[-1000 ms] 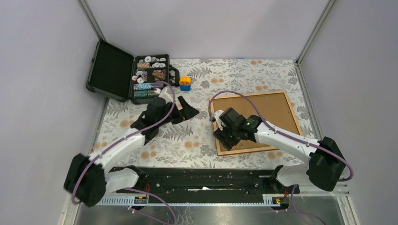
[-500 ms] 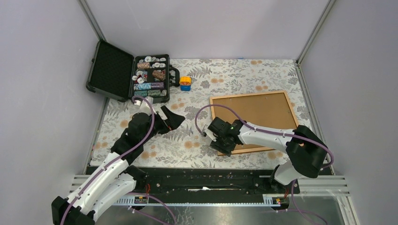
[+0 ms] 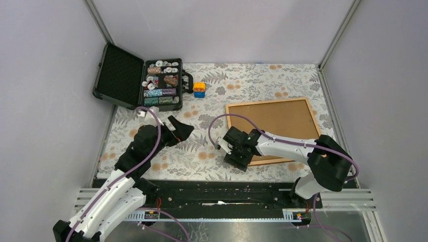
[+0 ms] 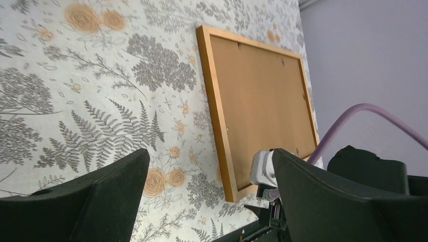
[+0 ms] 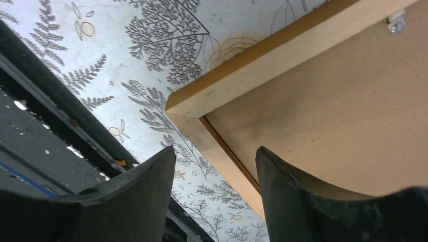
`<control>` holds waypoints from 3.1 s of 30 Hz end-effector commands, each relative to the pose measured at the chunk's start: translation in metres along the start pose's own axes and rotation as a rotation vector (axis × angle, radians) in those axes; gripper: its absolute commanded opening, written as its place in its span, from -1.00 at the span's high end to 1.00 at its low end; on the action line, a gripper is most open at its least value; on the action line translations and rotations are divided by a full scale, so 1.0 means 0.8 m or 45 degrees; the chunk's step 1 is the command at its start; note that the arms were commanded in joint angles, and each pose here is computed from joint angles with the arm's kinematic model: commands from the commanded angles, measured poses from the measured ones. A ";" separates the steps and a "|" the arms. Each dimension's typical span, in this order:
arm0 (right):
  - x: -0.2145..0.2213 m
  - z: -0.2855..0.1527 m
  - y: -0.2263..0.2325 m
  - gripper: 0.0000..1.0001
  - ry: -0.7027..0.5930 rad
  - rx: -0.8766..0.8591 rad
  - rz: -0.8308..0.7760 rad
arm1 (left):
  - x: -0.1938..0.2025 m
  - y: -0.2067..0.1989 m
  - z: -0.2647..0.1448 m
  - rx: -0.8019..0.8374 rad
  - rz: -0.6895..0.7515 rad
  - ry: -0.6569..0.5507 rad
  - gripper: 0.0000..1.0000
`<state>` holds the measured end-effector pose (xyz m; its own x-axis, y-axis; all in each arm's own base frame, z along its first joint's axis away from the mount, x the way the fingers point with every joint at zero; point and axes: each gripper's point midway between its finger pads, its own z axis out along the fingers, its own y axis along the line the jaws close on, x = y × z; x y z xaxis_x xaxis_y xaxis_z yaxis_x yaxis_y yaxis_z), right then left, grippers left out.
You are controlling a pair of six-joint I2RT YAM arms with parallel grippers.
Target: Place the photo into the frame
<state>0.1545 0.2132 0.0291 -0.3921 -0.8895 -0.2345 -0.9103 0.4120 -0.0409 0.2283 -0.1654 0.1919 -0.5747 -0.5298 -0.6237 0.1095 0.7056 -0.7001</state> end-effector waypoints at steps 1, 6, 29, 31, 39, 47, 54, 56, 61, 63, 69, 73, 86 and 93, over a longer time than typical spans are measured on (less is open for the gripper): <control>-0.007 -0.009 0.017 -0.35 -0.035 -0.077 -0.028 | -0.035 0.003 -0.017 -0.037 -0.008 -0.183 -0.93; -0.003 0.000 0.002 -0.29 0.003 0.023 -0.021 | -0.051 0.004 -0.031 -0.055 -0.018 -0.264 -0.93; -0.141 0.076 -0.059 0.78 -0.136 0.326 0.276 | -0.073 -0.002 -0.044 -0.086 -0.003 -0.335 -0.93; -0.162 0.077 -0.071 0.65 -0.169 0.364 0.341 | -0.072 0.000 -0.043 -0.092 0.001 -0.331 -0.93; -0.212 0.008 -0.110 -0.57 -0.320 0.471 0.498 | -0.061 0.009 -0.034 -0.113 0.008 -0.295 -0.94; -0.106 -0.046 -0.097 -0.86 -0.262 0.444 0.787 | -0.024 0.002 0.000 -0.063 -0.023 -0.089 -0.96; -0.013 -0.036 -0.044 -0.80 -0.077 0.280 1.020 | 0.023 -0.011 0.035 0.043 -0.115 0.140 -0.96; -0.001 -0.031 -0.034 -0.73 -0.056 0.242 1.016 | 0.037 -0.013 0.044 0.066 -0.153 0.210 -0.96; 0.011 -0.016 -0.041 -0.53 -0.022 0.297 0.969 | 0.057 -0.016 0.054 0.098 -0.207 0.280 -0.96; 0.007 -0.010 -0.050 -0.38 -0.040 0.337 0.953 | 0.060 -0.018 0.055 0.100 -0.202 0.291 -0.96; -0.017 0.016 -0.073 0.05 -0.144 0.415 0.957 | 0.071 -0.013 0.055 0.084 -0.189 0.313 -0.96; -0.053 0.032 -0.089 0.52 -0.229 0.441 0.966 | 0.070 -0.007 0.058 0.062 -0.179 0.297 -0.96; -0.128 0.041 -0.137 1.00 -0.322 0.485 1.121 | 0.053 -0.004 0.065 0.007 -0.088 0.250 -0.97; -0.144 0.041 -0.114 0.68 -0.374 0.316 1.155 | 0.057 -0.017 0.092 0.049 -0.120 0.291 -0.97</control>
<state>0.2861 0.2707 0.0132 -0.8494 -0.1861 -0.4938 -0.2086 0.9779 -0.0098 0.2398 -0.2170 0.1197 -0.7805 -0.4567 -0.4270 0.0020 0.6811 -0.7322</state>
